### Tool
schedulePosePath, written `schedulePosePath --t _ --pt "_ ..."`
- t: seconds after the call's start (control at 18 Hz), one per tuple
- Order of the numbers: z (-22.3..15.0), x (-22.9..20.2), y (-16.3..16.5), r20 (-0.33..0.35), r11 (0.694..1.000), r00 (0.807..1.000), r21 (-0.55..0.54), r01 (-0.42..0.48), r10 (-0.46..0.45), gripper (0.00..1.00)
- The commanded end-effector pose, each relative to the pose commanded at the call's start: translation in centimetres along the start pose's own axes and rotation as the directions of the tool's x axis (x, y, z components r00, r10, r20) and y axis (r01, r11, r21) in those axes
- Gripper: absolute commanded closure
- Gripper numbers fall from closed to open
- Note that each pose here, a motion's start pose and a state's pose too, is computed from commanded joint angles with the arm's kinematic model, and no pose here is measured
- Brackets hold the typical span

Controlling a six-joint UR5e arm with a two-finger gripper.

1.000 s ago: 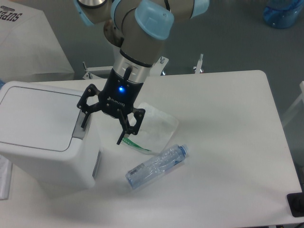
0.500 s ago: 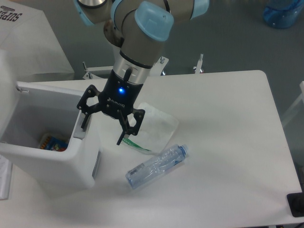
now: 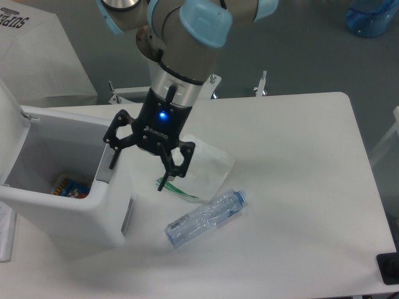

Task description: Open the trash can

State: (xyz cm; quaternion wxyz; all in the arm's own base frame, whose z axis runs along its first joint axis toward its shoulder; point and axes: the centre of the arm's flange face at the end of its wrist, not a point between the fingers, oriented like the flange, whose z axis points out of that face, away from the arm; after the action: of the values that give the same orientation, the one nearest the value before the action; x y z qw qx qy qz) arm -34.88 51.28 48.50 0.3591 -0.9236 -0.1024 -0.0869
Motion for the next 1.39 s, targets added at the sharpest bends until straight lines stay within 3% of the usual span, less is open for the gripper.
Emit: schedulePosePath --t 0.33,0.56,0.72,0.94,1.17,1.39 --pt "-1.6 -9.1 0.9 0.074 0.997 0.994 0.021 0.076 -0.077 0.0" --pt "-2.0 -13.8 3.0 0.179 0.995 0.982 -0.085 -0.049 0.064 0.0" --pt "-0.6 -15.9 4.2 0.212 0.979 0.968 -0.178 -0.095 0.133 0.0" --pt "0.5 -18.4 4.7 0.202 0.945 0.963 -0.309 -0.11 0.178 0.0" --pt "1.3 -20.8 5.0 0.143 0.884 0.959 -0.439 -0.16 0.245 0.0" --pt "1.7 -23.0 5.5 0.106 0.841 0.954 -0.507 -0.191 0.281 0.0"
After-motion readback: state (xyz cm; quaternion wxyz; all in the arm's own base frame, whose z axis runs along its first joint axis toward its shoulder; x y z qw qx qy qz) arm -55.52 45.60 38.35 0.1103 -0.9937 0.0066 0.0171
